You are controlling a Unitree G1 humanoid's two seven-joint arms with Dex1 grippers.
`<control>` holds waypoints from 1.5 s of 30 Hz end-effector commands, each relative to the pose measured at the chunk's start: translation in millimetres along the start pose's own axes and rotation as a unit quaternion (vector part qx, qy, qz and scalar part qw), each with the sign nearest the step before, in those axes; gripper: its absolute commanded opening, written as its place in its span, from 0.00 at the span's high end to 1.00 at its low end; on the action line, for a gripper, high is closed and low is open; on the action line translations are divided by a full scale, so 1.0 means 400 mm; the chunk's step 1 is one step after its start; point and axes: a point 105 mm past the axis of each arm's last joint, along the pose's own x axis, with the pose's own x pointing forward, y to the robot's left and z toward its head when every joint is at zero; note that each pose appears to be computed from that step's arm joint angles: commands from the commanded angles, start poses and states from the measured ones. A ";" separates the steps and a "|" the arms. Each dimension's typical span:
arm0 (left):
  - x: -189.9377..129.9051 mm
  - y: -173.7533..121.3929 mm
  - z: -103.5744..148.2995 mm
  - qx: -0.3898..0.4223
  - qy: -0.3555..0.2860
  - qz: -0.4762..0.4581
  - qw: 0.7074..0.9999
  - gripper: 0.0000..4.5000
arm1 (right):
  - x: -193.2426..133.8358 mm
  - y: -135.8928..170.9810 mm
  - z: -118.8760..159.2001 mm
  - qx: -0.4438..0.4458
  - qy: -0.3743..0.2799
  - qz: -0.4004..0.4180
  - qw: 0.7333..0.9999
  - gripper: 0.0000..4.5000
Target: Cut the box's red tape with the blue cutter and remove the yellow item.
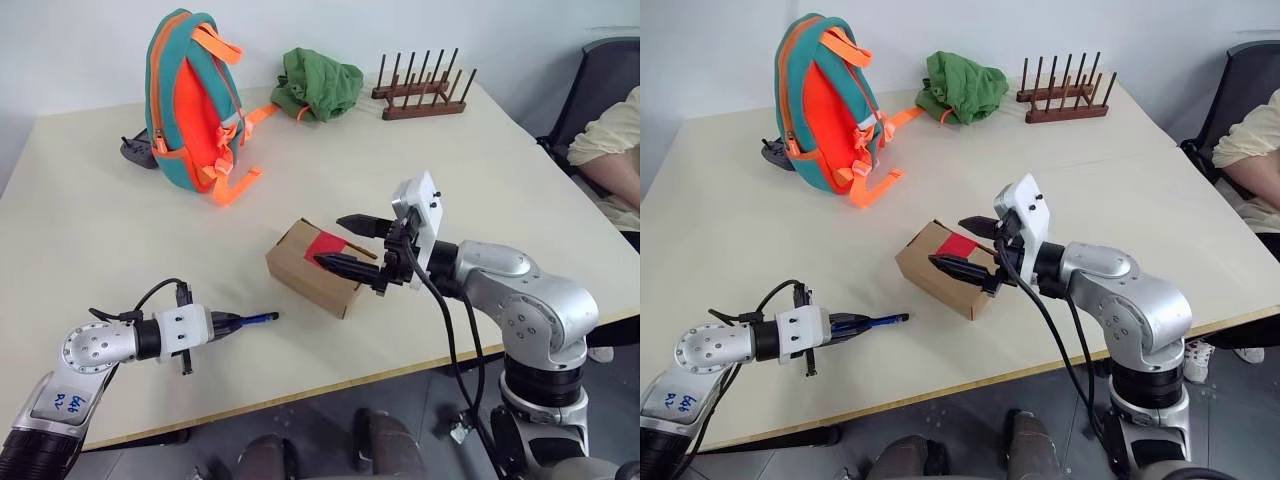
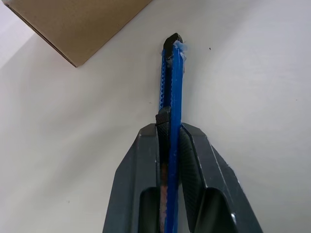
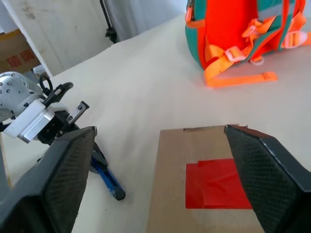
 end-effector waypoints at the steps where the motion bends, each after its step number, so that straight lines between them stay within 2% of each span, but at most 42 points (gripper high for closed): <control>1: -0.012 -0.009 -0.019 -0.015 0.013 0.002 1.000 0.90 | -0.015 0.019 0.023 -0.038 -0.019 0.006 0.999 0.01; 9: -0.040 0.019 -0.014 -0.027 0.012 0.029 0.999 0.90 | -0.022 -0.005 0.015 -0.078 0.002 -0.004 0.997 0.01; 23: -0.061 0.065 0.022 -0.060 -0.009 0.055 0.997 0.90 | -0.029 -0.044 0.025 -0.084 -0.004 -0.022 0.996 0.01; 33: -0.059 0.091 0.043 -0.057 -0.026 0.054 0.997 0.90 | -0.092 -0.107 0.051 -0.114 0.002 -0.077 0.991 0.01; 45: -0.061 0.143 0.075 -0.047 -0.051 0.070 0.995 0.90 | -0.190 -0.172 0.080 -0.159 0.045 -0.121 0.979 0.01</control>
